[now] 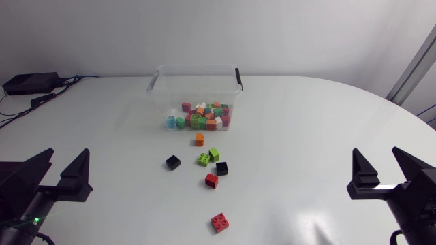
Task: Place the duplo bricks in the container
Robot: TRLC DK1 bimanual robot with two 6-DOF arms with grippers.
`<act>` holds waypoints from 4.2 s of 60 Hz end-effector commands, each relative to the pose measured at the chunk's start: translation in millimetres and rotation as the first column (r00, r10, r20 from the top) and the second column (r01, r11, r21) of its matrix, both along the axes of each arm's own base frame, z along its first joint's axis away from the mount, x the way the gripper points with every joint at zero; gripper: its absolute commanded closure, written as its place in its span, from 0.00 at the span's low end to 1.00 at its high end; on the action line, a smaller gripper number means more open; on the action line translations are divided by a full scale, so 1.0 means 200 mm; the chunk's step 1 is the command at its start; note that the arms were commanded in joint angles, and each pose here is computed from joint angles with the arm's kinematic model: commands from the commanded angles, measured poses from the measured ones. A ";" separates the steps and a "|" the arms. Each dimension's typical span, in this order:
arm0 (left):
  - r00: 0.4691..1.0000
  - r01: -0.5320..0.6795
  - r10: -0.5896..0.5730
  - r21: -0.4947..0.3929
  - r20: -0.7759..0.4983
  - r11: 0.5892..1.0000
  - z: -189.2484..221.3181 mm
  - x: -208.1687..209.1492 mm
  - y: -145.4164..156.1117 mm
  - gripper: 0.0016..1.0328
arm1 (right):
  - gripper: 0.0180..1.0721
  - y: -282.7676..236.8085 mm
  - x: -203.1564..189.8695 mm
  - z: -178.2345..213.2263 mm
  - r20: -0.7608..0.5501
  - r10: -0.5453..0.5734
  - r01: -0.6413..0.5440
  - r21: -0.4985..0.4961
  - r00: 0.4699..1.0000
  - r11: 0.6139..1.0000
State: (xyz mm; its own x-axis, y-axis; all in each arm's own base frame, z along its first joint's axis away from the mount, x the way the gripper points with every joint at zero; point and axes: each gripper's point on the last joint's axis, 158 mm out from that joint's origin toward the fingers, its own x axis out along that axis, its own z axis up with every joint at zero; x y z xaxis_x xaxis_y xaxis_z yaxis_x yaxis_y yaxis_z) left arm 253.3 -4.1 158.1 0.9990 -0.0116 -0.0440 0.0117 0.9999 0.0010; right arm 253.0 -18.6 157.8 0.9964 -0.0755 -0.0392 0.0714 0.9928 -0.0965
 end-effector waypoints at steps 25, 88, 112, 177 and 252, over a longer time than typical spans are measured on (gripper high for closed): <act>0.996 0.052 -0.054 0.017 0.069 0.998 0.16 -0.02 -0.07 0.07 | 0.04 0.02 -0.01 0.16 0.062 0.013 -0.013 0.000 0.998 1.000; 0.380 0.910 -0.408 0.258 -0.830 0.324 -0.55 -0.13 -0.80 0.15 | 0.05 0.53 0.24 -0.30 -0.684 0.303 -0.394 0.025 0.664 0.919; 0.022 0.999 -0.349 0.037 -0.937 -0.036 -0.80 -0.53 -0.87 0.16 | 0.05 0.81 0.05 -0.49 -0.798 0.442 -0.738 -0.004 0.410 0.675; -0.140 0.968 -0.286 -0.071 -0.948 -0.240 -0.99 -0.81 -0.94 0.59 | 0.05 1.17 -0.20 -0.62 -0.852 0.487 -0.931 -0.003 0.194 0.365; 0.424 0.905 -0.558 0.310 -0.713 0.291 -0.28 0.07 -0.79 0.67 | 0.31 1.49 -0.32 -0.94 -0.971 0.210 -0.540 0.238 -0.115 0.807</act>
State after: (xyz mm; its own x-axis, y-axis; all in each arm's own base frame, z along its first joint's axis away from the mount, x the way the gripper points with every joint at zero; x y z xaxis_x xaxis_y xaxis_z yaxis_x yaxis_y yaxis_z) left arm 246.9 -162.8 72.5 0.3391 -0.4993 -0.7973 0.9366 0.2591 0.2361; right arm 189.6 278.2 -26.8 -0.1009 0.1477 -0.9839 -0.6486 0.7401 0.1776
